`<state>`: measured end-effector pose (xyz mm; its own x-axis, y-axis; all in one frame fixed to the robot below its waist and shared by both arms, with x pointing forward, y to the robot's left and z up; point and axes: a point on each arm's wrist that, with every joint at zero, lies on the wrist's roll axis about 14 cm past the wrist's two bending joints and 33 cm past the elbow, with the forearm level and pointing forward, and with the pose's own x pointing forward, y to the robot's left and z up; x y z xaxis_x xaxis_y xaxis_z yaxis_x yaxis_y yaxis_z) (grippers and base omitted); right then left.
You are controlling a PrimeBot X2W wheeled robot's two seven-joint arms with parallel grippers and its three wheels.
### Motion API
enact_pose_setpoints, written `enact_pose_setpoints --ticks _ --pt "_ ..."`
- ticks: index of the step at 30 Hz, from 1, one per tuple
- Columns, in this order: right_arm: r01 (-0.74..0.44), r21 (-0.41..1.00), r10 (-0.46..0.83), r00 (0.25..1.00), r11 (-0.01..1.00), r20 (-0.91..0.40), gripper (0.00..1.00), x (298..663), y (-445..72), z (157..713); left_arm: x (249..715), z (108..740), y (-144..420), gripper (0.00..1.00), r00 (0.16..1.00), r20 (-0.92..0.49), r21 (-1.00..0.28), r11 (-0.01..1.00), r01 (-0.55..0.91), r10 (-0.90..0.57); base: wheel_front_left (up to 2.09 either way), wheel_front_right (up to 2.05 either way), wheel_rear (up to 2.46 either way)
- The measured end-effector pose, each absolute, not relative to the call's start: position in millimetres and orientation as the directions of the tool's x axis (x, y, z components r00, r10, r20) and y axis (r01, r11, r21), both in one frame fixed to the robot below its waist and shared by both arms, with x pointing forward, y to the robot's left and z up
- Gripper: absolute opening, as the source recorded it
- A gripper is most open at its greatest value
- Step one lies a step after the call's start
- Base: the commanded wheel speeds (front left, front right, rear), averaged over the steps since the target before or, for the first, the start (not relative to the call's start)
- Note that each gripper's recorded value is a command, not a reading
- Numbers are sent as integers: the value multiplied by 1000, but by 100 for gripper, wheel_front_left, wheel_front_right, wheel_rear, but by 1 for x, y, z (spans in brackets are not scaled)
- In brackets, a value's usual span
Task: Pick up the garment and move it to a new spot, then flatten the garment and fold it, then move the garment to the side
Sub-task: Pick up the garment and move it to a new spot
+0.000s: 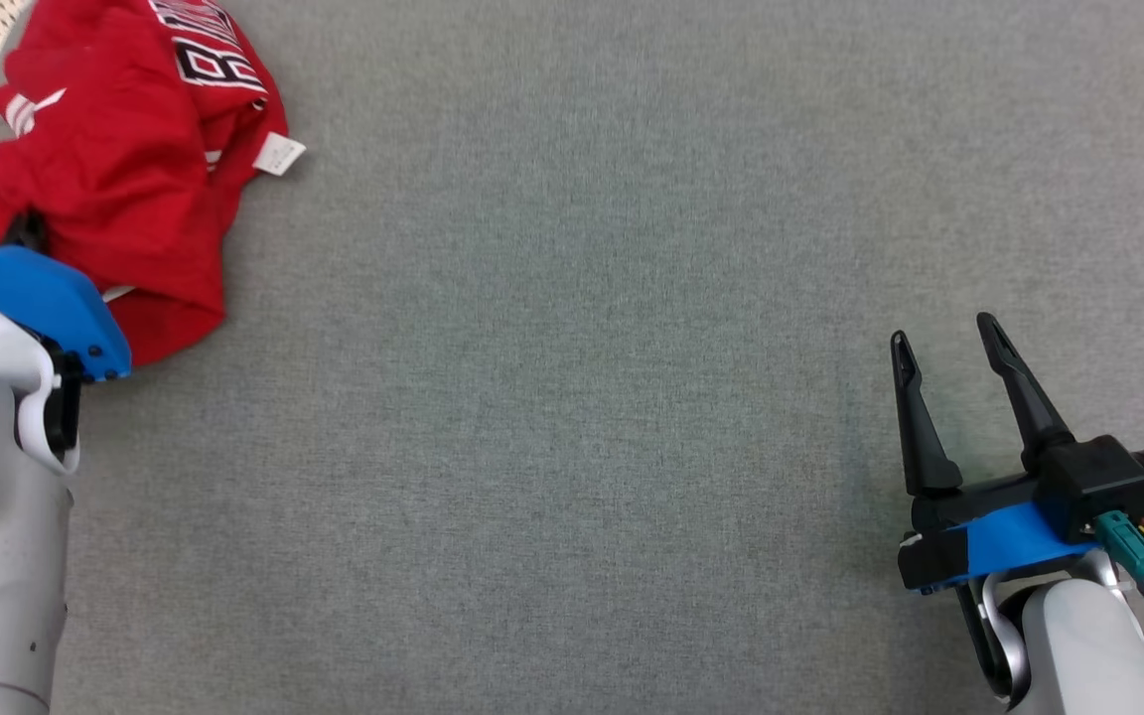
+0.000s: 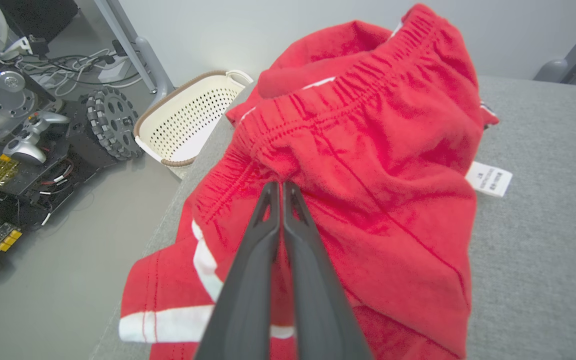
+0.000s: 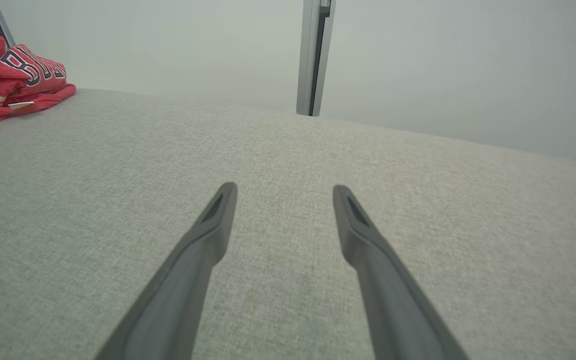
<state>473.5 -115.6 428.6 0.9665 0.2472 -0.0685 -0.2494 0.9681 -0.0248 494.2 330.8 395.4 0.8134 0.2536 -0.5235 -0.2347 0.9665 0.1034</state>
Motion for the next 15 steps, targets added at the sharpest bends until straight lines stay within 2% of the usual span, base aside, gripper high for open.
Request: enact_pose_setpoints --ticks 9,15 --pt "-229 -2 229 973 973 9 100 458 -121 468 519 497 319 0 949 -262 170 976 -136 178 0 0 0" --pt "-157 6 156 986 988 52 100 435 -148 492 530 573 273 0 995 -96 239 971 -3 27 0 0 0"
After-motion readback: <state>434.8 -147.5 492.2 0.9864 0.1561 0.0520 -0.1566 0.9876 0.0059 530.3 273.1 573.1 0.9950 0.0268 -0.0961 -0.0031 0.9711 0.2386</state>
